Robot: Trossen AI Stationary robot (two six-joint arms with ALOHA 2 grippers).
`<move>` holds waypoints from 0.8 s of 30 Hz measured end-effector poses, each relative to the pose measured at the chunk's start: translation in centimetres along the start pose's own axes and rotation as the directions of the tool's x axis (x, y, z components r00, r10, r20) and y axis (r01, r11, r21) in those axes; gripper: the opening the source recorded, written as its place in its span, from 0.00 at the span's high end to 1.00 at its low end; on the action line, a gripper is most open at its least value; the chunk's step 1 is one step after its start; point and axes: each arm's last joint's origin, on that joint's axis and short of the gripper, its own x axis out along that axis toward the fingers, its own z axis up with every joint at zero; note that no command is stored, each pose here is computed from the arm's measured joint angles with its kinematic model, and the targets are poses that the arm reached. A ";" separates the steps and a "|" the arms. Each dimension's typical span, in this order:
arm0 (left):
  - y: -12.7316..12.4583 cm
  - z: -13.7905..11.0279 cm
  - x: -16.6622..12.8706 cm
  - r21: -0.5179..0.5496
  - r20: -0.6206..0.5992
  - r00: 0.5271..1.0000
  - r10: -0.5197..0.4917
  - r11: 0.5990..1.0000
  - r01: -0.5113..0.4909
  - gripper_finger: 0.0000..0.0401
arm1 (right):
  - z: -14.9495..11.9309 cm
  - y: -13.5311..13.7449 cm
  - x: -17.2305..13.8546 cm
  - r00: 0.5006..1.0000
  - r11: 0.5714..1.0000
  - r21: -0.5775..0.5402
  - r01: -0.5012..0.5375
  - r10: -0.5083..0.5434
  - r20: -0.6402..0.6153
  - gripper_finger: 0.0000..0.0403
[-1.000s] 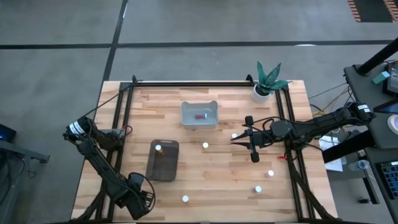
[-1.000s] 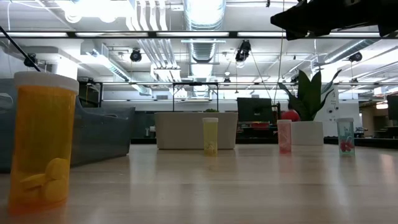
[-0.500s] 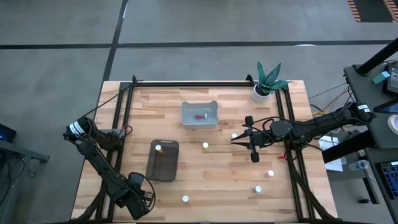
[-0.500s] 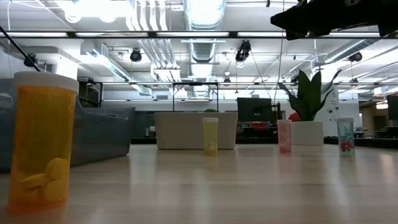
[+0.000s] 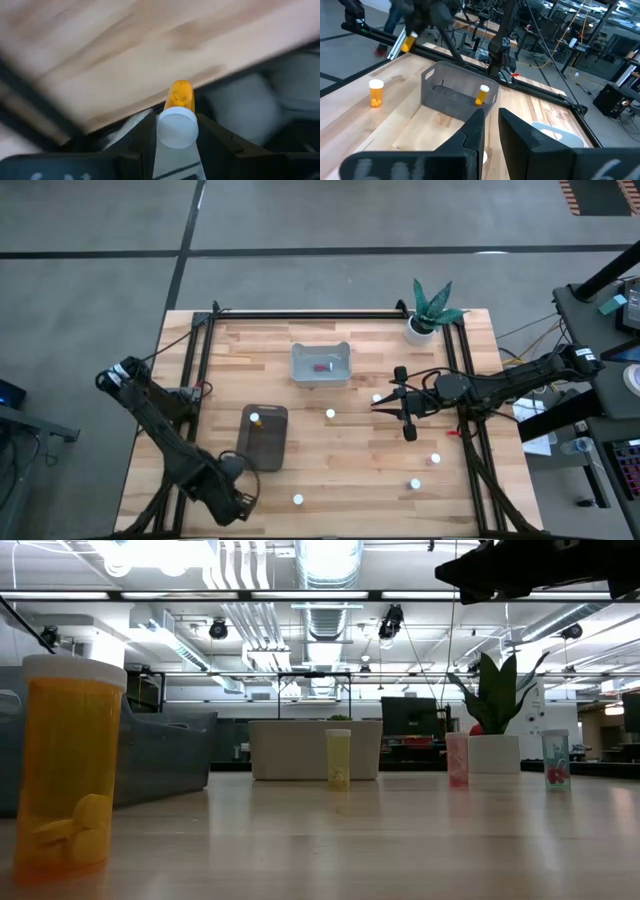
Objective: Pick and place medicine bottles into bin by pill shape (circle, oval)
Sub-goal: Put the left orange tablet bottle into the black bin
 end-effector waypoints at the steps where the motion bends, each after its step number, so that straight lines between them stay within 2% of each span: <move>1: -0.7 0.3 -0.7 0.042 0.022 0.999 -0.048 0.998 0.047 0.75 | 0.0 0.0 0.0 1.000 1.000 0.000 0.000 0.000 0.000 0.88; 3: -2.0 1.2 -2.0 0.133 0.083 0.986 -0.142 0.983 0.130 0.75 | 0.0 0.0 0.0 1.000 1.000 0.000 0.000 0.000 -0.001 0.88; 6: -3.8 3.2 -4.0 0.242 0.164 0.955 -0.247 0.949 0.204 0.75 | 0.0 0.0 0.0 1.000 1.000 -0.001 0.002 -0.002 -0.002 0.88; 11: -5.8 6.9 -6.2 0.331 0.204 0.931 -0.302 0.916 0.225 0.75 | 0.0 0.0 0.0 1.000 1.000 -0.001 0.001 -0.001 -0.003 0.88; 14: -5.9 9.1 -6.8 0.356 0.197 0.940 -0.280 0.913 0.197 0.75 | 0.0 0.0 0.0 1.000 1.000 -0.004 0.001 -0.001 -0.003 0.88; 19: -4.6 12.6 -7.6 0.320 0.238 0.961 -0.141 0.945 0.060 0.75 | -0.1 0.0 0.0 1.000 1.000 -0.004 0.002 -0.002 -0.005 0.88; 24: -3.8 15.3 -8.3 0.311 0.293 0.953 -0.075 0.950 -0.021 0.75 | -0.1 0.0 0.0 1.000 1.000 -0.004 0.002 -0.002 -0.005 0.88</move>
